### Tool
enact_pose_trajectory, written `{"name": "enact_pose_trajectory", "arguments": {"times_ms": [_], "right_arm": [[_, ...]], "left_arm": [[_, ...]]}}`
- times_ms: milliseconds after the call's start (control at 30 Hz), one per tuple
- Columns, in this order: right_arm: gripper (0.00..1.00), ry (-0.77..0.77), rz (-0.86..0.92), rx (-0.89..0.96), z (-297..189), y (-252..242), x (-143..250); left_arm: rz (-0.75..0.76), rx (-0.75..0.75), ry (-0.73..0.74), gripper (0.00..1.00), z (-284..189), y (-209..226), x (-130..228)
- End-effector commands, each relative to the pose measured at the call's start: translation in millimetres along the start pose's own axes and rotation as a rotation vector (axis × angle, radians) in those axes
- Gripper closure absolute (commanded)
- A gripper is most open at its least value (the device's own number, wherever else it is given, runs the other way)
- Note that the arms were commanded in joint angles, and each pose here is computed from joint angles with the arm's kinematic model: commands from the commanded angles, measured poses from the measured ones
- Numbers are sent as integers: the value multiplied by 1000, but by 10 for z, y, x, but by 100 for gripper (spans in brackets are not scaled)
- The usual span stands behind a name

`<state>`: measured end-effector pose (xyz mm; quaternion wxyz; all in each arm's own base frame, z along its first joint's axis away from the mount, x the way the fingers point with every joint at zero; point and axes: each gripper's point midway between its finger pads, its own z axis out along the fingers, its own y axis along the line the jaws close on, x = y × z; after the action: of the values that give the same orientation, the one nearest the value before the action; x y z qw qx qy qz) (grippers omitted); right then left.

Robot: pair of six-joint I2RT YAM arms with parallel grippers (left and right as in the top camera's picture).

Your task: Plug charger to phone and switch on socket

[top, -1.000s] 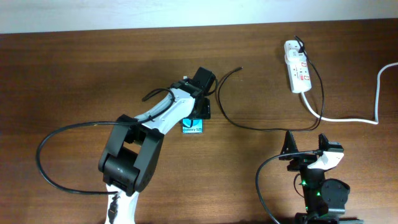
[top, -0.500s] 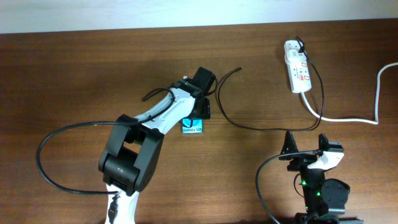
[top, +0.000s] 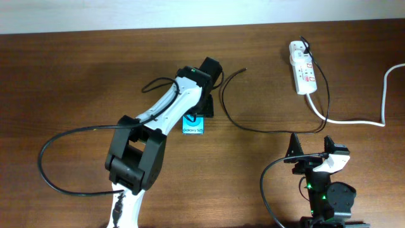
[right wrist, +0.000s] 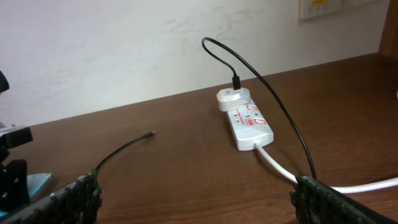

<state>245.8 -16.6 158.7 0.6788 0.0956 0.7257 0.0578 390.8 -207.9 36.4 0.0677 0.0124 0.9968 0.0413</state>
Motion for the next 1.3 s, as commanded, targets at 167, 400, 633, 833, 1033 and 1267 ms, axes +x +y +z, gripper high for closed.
{"name": "enact_pose_trajectory", "arguments": {"times_ms": [167,400,633,833,1033,1267], "right_arm": [[2,2,4,-2,-1,6,20],[2,2,4,-2,-1,6,20],[2,2,4,-2,-1,6,20],[2,2,4,-2,-1,6,20],[2,2,4,-2,-1,6,20],[2,2,4,-2,-1,6,20]], "left_arm": [[35,-27,11,44,-301,75,-68],[4,-33,21,46,-594,305,-78],[10,-39,80,47,-784,397,130],[14,2,187,45,-864,374,383],[3,104,313,48,-938,223,634],[-23,258,436,48,-1069,-23,842]]}}
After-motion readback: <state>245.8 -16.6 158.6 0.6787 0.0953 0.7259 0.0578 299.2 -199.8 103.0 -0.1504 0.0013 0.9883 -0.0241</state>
